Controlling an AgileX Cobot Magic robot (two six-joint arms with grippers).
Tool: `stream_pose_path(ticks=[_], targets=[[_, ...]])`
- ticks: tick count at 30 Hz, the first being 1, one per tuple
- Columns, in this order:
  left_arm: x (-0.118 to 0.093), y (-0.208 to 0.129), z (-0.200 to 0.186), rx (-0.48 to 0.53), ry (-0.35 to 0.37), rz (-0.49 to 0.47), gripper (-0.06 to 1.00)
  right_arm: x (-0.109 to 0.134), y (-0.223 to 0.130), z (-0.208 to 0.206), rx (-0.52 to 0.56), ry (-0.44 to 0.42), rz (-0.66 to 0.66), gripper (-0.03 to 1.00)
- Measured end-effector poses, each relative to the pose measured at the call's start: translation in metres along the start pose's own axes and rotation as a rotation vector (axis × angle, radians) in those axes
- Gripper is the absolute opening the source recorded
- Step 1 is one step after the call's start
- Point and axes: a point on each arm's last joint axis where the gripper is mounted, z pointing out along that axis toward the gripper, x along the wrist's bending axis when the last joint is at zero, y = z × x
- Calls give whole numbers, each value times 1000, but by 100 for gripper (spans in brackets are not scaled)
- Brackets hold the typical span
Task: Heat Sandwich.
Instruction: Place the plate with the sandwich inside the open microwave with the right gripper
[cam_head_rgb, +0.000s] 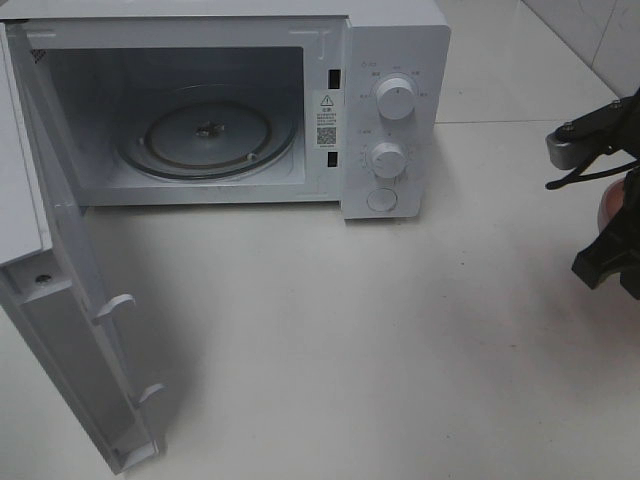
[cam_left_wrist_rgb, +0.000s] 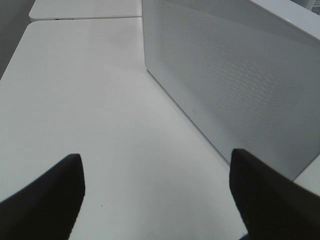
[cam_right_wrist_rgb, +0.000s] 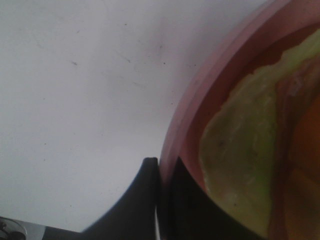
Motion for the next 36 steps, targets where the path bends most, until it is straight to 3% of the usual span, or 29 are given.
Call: stream_pose_path(ticks=[26,36], targets=[[0,0,0,0,0,0,75,80,-9,-17,-59,48,-486,3],[0,0,0,0,0,0,75,115,-15,-25,-92,65,-773,3]])
